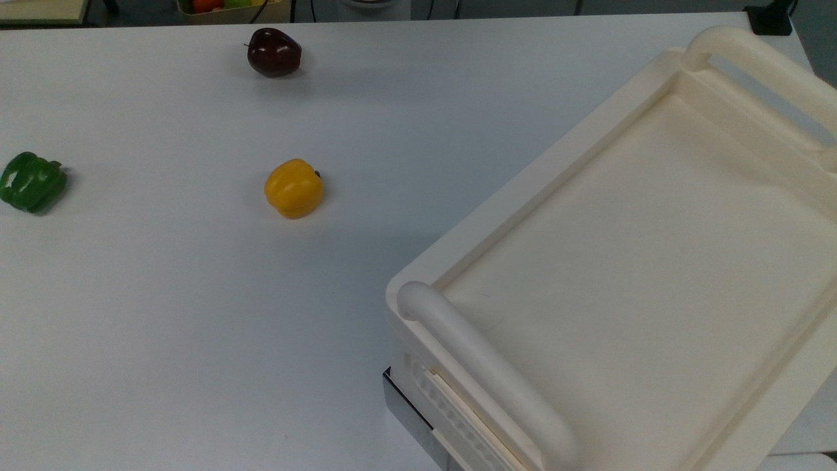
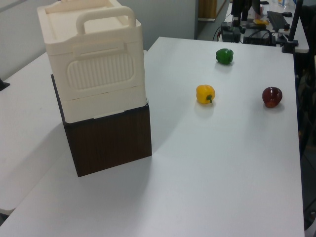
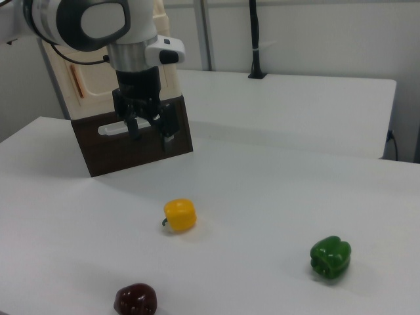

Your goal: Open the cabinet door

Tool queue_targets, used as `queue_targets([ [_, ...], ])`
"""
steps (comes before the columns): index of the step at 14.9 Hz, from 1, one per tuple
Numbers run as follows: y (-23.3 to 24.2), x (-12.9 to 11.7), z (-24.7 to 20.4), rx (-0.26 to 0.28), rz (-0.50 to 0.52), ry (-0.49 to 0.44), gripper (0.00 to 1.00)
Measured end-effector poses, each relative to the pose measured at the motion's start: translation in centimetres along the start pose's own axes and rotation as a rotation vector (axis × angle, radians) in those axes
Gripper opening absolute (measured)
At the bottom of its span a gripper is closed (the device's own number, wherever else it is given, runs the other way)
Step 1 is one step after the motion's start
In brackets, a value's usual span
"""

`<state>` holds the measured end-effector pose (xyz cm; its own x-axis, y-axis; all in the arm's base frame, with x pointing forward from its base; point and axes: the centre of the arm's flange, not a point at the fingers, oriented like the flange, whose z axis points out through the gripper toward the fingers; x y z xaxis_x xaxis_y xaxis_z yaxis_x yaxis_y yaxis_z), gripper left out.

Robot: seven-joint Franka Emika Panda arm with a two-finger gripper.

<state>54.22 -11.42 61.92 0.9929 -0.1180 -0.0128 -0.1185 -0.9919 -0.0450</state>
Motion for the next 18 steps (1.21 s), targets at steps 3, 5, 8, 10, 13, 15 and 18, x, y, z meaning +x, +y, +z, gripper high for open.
queue_targets([
  [3,-0.13,0.02,0.02,0.0,-0.002,0.0,1.0],
  [5,-0.17,0.05,0.07,0.0,-0.003,-0.001,1.0],
  [8,-0.48,0.29,0.34,-0.002,-0.008,-0.002,1.0],
  [10,-0.57,0.57,0.47,-0.004,-0.01,0.007,1.0],
  [13,-0.35,0.65,0.39,-0.004,-0.006,0.012,1.0],
  [15,-0.16,0.64,0.1,-0.005,-0.002,0.018,1.0],
  [18,-0.29,0.67,-0.12,0.018,-0.017,0.026,1.0],
])
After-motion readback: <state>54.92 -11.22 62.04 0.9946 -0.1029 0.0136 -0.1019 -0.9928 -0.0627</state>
